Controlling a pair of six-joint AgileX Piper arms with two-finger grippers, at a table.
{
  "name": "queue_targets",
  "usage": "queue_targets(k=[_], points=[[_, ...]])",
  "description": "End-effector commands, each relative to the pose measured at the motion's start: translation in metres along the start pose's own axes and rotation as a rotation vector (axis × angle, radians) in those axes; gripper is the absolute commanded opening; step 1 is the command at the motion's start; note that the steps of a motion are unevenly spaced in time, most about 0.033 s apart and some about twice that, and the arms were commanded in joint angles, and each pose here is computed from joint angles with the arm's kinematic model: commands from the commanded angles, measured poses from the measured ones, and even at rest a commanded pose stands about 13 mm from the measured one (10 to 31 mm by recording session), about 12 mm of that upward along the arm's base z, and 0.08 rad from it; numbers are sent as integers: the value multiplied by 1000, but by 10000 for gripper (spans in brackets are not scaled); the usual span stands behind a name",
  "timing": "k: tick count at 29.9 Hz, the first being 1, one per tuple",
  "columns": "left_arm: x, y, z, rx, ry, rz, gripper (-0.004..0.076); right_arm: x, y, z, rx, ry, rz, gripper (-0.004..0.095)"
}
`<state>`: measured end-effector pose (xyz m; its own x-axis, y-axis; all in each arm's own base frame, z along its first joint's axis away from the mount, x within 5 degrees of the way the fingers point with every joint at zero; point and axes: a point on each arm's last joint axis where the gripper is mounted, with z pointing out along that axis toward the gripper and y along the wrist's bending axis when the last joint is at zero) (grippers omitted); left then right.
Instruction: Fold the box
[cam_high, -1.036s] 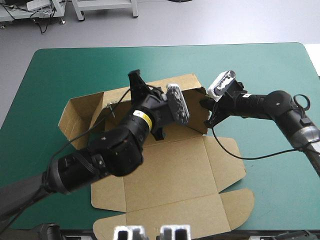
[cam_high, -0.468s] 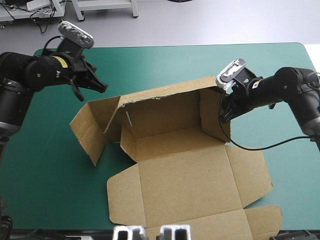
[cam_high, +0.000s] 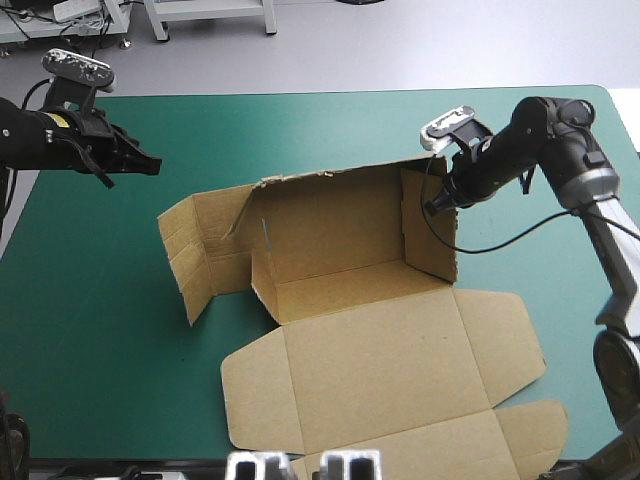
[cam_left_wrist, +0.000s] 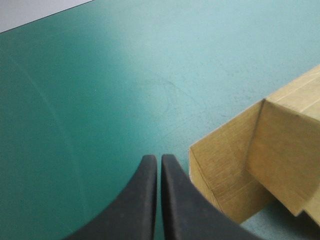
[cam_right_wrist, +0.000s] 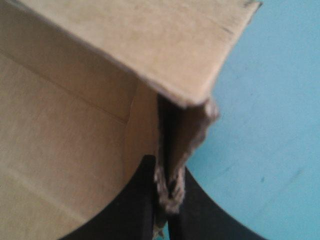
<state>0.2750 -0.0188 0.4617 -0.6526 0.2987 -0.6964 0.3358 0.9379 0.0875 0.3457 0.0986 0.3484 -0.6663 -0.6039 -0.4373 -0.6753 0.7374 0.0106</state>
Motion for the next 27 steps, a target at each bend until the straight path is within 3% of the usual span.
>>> queue_targets(k=[1,5,7,9,14,16,23,27], points=[[-8,-4,-21,-4,-107,0,11,-17,-11,20,-27,17,4,-18],[-8,-2,-20,-22,-99,6,11,-34,-25,37,-11,10,26,6],[-7,2,-20,-60,-86,21,11,-41,-30,37,5,-5,51,79],[-5,5,-20,-94,-70,26,11,-46,-30,32,5,-31,58,196],[-1,7,-20,-120,-20,34,11,-55,-27,7,31,-109,90,596],[-1,7,-20,-125,-21,36,11,-56,-24,-7,47,-137,93,674],[7,14,-13,-183,36,7,11,-49,-10,-57,107,-222,66,691],[21,12,7,-154,118,-6,11,-45,-14,-59,161,-199,82,691]])
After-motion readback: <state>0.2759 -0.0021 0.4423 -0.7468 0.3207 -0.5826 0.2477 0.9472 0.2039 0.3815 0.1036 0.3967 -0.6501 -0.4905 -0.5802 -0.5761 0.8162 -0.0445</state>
